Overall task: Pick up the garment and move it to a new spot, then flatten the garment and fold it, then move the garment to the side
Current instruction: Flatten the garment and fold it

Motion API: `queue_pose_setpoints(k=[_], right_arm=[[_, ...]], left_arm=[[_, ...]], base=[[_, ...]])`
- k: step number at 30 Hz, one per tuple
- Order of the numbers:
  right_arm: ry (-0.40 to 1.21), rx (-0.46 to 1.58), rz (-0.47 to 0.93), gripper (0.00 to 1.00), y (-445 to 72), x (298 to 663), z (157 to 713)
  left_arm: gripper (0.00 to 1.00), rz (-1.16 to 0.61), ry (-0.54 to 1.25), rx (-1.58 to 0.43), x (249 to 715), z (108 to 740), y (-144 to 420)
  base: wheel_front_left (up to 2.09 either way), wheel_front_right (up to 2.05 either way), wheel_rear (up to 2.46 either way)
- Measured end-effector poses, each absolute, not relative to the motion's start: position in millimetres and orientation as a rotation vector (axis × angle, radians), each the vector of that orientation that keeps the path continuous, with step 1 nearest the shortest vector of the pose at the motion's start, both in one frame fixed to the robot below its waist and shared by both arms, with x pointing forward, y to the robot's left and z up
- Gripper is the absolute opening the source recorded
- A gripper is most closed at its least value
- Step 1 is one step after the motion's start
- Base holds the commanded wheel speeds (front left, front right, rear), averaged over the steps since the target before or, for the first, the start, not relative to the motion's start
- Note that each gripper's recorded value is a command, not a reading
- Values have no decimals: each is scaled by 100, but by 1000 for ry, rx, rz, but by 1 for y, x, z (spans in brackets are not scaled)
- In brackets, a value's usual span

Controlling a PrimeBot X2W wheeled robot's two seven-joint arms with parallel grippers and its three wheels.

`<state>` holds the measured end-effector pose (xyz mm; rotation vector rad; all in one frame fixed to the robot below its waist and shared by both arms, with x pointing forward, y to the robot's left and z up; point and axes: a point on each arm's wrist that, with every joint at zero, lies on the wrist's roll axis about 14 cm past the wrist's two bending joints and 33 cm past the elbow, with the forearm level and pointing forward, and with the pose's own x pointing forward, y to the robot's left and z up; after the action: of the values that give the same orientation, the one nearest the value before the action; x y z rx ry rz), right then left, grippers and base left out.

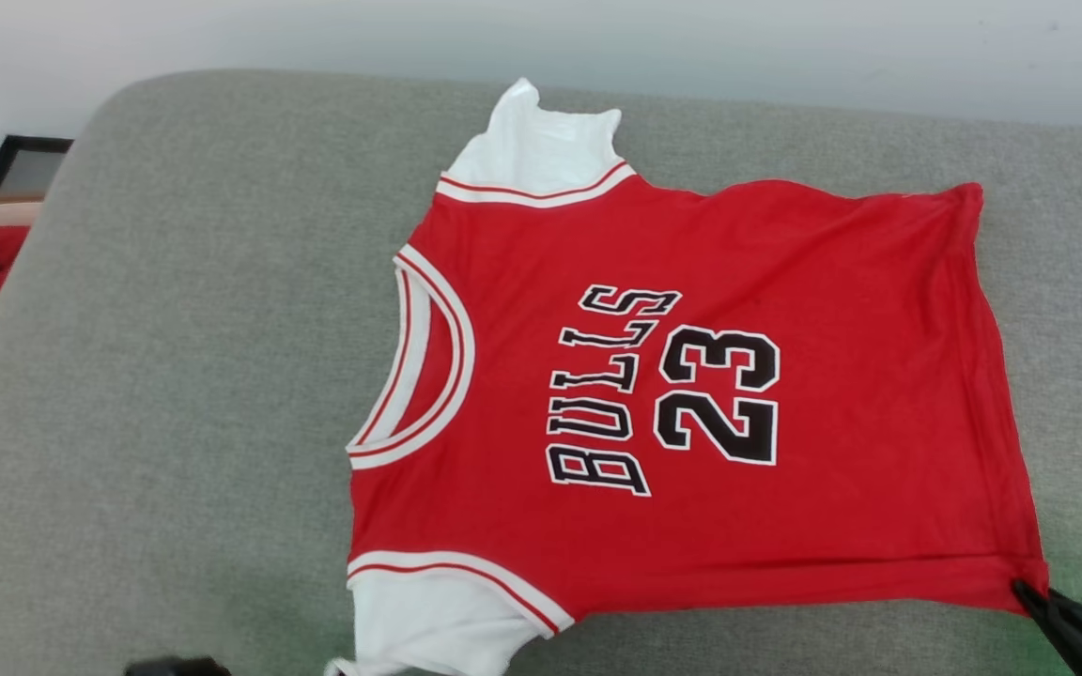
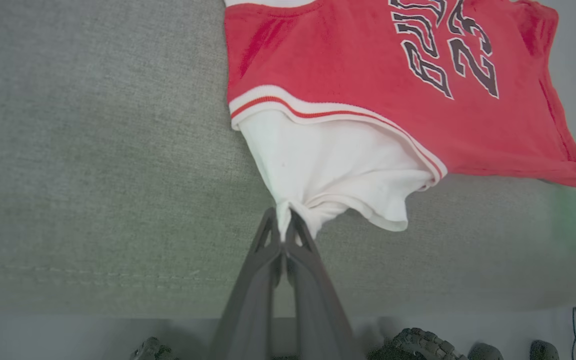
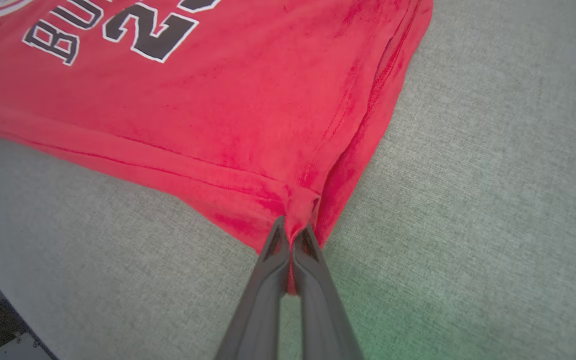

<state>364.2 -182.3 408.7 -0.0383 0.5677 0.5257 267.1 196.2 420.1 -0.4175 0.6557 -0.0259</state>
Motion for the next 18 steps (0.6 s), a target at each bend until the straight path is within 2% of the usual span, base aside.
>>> queue_pose_setpoints(k=[6,18], right_arm=[[556,-31,506,0,-185,371,422],[495,-76,468,0,-186,422,458]], left_arm=[[0,-82,553,-264,307,454,210],[0,-269,395,36,406,516,208]], base=[[0,0,0],[0,0,0]])
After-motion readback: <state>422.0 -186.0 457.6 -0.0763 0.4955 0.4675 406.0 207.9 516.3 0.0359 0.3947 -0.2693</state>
